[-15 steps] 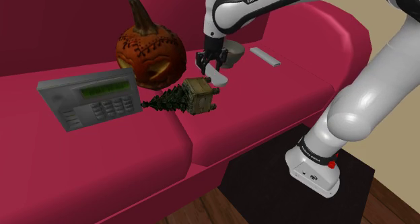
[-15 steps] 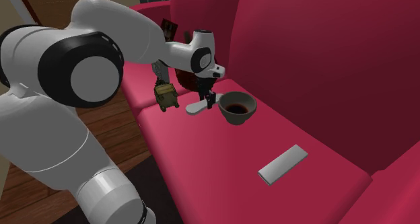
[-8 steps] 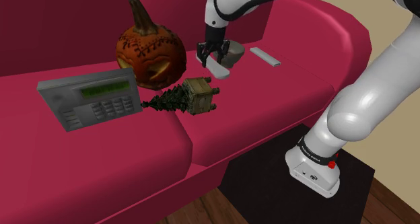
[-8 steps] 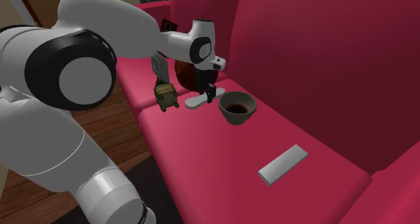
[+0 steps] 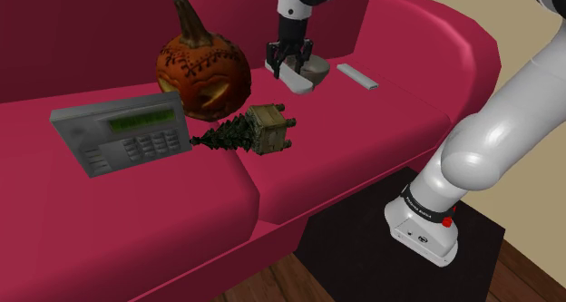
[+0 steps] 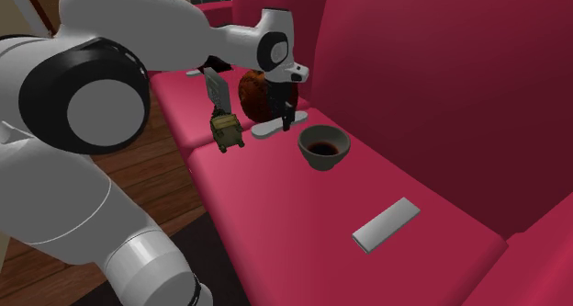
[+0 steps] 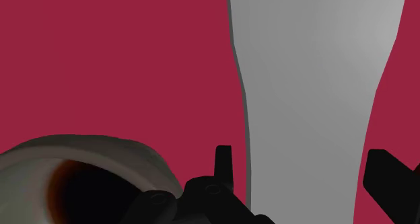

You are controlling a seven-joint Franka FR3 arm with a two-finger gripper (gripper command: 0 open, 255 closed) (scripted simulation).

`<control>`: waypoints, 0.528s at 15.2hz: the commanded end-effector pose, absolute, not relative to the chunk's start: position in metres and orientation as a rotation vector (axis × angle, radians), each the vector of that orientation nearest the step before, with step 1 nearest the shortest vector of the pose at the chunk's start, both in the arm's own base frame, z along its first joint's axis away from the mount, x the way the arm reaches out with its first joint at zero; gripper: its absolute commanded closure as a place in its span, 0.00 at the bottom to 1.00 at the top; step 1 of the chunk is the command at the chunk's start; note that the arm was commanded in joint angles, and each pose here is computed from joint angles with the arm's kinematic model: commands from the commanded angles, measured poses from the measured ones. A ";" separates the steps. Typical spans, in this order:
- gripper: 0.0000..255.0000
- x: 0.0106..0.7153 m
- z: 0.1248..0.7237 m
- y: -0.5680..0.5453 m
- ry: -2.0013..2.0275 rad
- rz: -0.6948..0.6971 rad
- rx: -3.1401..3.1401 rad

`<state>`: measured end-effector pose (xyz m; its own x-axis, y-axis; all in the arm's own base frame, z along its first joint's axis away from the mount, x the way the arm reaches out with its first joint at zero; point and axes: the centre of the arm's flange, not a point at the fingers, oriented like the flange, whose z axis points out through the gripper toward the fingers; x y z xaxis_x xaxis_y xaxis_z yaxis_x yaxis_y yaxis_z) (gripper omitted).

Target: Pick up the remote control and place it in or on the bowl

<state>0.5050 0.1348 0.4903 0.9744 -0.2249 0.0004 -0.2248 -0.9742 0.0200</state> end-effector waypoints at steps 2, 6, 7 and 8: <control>1.00 0.505 0.506 0.135 -0.353 -0.003 3.102; 1.00 0.505 0.527 0.135 -0.353 -0.003 3.102; 1.00 0.505 0.532 0.135 -0.353 -0.003 3.102; 1.00 0.505 0.537 0.135 -0.353 -0.003 3.102</control>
